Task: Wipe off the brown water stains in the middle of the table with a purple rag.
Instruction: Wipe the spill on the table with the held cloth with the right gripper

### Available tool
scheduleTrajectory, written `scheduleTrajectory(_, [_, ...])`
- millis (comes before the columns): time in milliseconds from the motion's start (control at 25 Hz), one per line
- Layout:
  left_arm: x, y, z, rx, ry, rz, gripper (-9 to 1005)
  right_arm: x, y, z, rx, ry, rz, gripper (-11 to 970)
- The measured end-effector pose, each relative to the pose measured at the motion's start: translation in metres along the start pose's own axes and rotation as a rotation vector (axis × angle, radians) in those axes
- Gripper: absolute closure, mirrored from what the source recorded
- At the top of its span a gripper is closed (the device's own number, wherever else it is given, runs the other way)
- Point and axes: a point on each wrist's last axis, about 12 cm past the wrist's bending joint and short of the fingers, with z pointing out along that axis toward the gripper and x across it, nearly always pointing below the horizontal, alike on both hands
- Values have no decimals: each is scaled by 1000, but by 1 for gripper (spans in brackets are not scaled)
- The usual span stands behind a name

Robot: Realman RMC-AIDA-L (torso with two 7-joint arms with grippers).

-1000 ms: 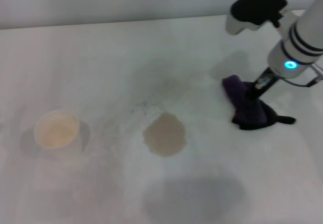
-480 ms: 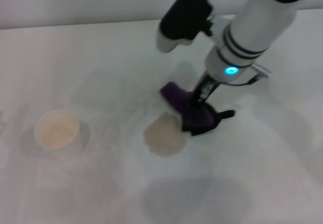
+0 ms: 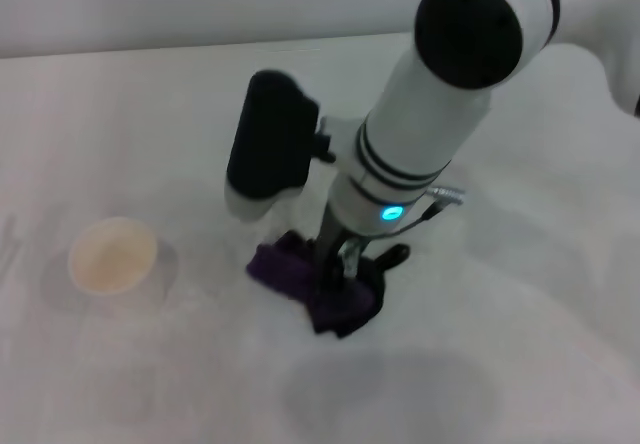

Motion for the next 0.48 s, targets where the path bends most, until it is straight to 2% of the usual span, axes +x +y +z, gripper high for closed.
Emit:
scheduleTrajectory(200, [1, 0, -1, -10, 10, -5, 105, -4, 14, 1, -103, -43, -77, 836])
scheduleTrajectory(280, [2, 0, -1, -9, 16, -5, 105, -5, 16, 1, -108, -36, -97, 836])
scheduleTrajectory(400, [3, 0, -2, -9, 24, -6, 104, -4, 12, 3, -71, -15, -107, 836])
scheduleTrajectory(480, [4, -1, -2, -12, 29, -9, 104, -3, 2, 2, -13, 4, -88, 835])
